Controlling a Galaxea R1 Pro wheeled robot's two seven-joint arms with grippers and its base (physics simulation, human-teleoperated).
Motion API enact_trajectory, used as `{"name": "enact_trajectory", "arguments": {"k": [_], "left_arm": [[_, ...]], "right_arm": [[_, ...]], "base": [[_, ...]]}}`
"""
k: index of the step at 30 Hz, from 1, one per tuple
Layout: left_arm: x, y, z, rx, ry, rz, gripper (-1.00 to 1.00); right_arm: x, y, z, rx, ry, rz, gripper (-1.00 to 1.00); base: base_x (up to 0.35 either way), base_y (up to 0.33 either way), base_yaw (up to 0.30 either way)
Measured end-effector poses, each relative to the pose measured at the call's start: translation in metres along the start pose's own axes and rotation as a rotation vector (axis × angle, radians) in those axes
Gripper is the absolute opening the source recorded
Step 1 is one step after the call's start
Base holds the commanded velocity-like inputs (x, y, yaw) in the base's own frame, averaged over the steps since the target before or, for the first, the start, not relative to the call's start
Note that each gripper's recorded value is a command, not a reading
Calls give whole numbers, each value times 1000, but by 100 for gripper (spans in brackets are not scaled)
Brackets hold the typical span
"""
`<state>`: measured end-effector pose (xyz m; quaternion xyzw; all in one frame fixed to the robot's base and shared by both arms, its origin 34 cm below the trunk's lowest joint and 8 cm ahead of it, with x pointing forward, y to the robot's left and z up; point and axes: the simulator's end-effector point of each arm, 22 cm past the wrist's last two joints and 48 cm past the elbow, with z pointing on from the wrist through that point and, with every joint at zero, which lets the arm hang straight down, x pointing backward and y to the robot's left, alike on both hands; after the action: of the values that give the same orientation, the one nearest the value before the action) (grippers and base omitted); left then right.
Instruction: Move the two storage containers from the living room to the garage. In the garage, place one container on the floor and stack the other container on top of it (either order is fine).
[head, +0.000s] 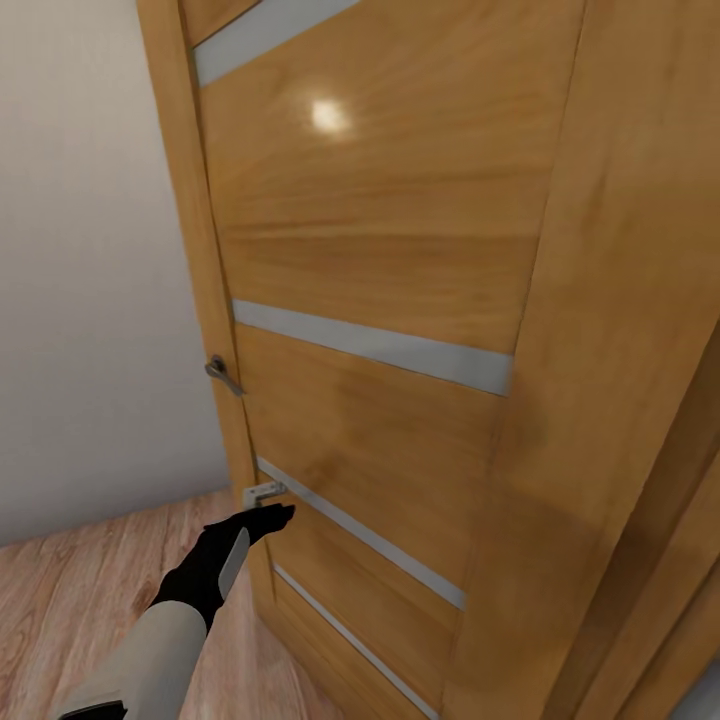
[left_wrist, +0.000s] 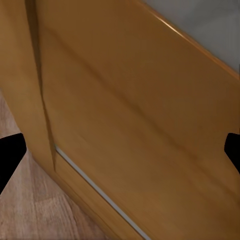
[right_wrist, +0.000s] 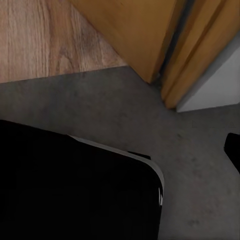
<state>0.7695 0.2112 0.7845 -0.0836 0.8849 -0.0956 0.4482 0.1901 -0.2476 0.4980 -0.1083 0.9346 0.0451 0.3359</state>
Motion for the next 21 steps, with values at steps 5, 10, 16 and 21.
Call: {"name": "enact_trajectory", "arguments": {"k": [5, 10, 16, 21], "left_arm": [[0, 1, 0, -1, 0, 0, 100], [0, 1, 0, -1, 0, 0, 100], [-1, 1, 0, 0, -1, -1, 100], [-1, 0, 0, 2, -1, -3, 100]], "right_arm": [[0, 0, 0, 0, 1, 0, 100], [0, 0, 0, 0, 1, 0, 100], [0, 0, 0, 0, 1, 0, 100], [0, 0, 0, 0, 1, 0, 100]], "base": [[137, 170, 0], [26, 32, 0], [2, 3, 0], [84, 120, 0]]}}
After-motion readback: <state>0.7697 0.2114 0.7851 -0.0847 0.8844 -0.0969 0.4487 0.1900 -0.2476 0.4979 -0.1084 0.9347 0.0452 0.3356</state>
